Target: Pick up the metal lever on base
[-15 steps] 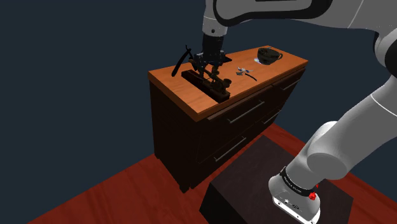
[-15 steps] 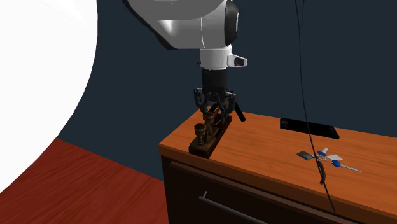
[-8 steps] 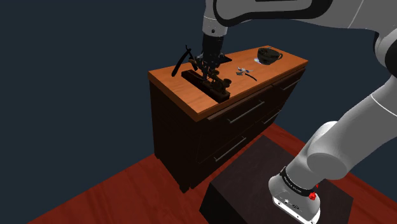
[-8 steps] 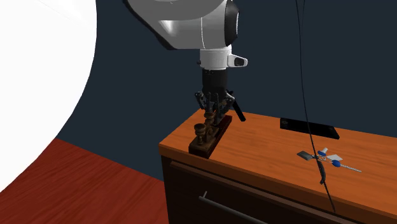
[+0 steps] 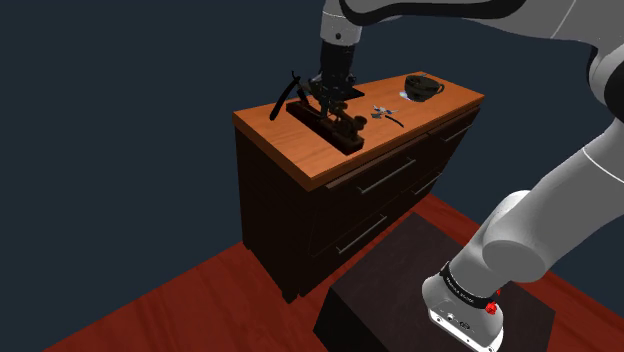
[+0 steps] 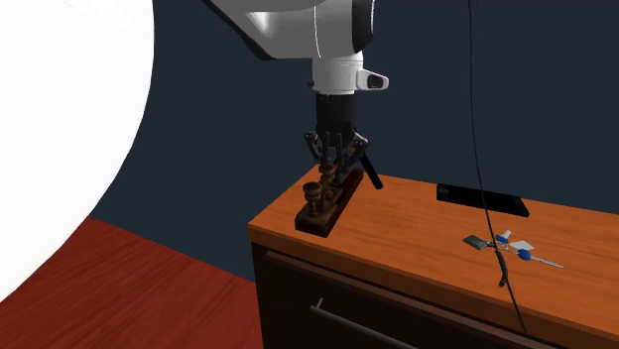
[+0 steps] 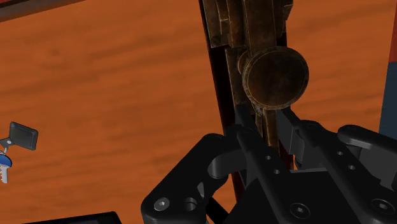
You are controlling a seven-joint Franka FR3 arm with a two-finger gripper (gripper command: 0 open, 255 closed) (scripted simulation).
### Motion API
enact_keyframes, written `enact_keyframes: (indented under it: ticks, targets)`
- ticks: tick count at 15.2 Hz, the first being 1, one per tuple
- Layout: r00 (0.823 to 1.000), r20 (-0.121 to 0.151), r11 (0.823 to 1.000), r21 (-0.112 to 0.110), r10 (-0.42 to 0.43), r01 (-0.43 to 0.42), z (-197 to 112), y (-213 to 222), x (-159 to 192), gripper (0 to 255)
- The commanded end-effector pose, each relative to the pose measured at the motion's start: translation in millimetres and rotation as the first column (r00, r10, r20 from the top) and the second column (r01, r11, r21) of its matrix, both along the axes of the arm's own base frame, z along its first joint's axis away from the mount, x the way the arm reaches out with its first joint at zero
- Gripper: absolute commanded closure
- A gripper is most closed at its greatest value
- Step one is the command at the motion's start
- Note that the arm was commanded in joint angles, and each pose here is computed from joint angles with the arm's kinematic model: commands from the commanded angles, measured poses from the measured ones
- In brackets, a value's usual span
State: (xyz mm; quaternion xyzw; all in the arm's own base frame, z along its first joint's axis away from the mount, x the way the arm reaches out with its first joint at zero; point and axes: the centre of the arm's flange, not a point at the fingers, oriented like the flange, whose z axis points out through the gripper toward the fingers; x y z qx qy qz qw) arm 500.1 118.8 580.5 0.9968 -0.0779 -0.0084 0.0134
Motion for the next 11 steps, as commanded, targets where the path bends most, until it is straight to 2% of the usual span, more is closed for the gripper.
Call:
enact_keyframes:
  ticks: [1,9,11]
  targets:
    - [1.000,0.000,1.000,0.000,0.000,0.000,12,1,1,255]
    - [1.000,0.000,1.000,0.000,0.000,0.000,54,1,1,255]
    - [1.000,0.000,1.000,0.000,0.000,0.000,55,1,1,255]
